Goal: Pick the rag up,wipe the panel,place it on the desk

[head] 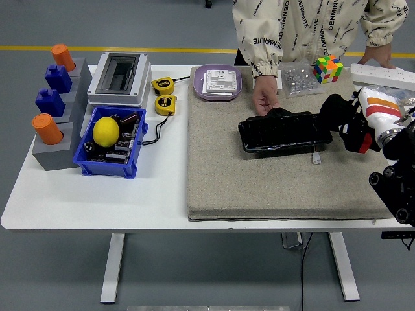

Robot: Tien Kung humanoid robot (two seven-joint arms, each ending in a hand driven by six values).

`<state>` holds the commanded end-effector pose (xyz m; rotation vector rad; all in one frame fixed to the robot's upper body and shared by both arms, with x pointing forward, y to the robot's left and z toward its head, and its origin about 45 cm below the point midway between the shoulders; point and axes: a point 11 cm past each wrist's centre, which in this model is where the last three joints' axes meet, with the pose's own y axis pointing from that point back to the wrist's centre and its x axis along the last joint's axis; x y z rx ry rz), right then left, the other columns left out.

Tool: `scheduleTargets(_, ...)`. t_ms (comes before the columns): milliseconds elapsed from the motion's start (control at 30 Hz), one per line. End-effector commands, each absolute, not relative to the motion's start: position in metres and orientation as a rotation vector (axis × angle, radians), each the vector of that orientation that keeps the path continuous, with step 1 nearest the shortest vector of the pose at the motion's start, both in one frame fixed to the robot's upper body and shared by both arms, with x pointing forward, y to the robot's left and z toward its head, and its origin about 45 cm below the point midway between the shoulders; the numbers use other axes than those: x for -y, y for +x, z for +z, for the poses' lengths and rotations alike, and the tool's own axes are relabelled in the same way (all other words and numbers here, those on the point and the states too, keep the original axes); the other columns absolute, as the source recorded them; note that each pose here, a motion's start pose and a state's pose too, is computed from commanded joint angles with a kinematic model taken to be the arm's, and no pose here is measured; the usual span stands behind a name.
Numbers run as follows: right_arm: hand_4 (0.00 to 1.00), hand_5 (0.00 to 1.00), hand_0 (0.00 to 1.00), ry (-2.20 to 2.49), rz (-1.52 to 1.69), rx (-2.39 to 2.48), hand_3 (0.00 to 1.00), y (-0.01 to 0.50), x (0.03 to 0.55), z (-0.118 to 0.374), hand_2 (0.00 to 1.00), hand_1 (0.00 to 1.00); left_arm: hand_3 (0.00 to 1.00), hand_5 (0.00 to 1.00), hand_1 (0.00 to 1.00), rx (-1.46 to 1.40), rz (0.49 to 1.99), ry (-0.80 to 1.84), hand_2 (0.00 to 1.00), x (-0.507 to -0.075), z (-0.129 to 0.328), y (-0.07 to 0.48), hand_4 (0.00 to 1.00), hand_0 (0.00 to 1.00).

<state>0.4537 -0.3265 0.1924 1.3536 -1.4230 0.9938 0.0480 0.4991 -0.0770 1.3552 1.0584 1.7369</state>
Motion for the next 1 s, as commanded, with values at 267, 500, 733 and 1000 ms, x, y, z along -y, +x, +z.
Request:
scheduleTargets(267,0.938,0.062,0.236,1.390,1.001,1.407,0.357,0.455,0.309,0.189,0.365,0.307,0.573,0.510,0.658,-1.057,1.737,1.356,0.685,-0.499,-0.077,0.048,0.613,0.634)
scheduleTargets(500,0.937,0.058,0.239,1.430,1.015,1.373,0.357,0.455,0.289,0.183,0.365,0.306,0.573,0.510,0.658,-1.057,1.737,1.354,0.684,-0.499,-0.077,0.049,0.613,0.633)
scheduleTargets(733,0.937,0.057,0.239,1.482,1.047,1.333,0.357,0.454,0.262,0.181,0.365,0.305,0.573,0.509,0.658,-1.057,1.735,1.359,0.682,-0.500,-0.077,0.048,0.613,0.634)
scheduleTargets(1000,0.936,0.053,0.240,1.541,1.088,1.303,0.357,0.454,0.230,0.184,0.365,0.306,0.573,0.510,0.658,-1.054,1.732,1.364,0.684,-0.500,-0.076,0.047,0.613,0.634)
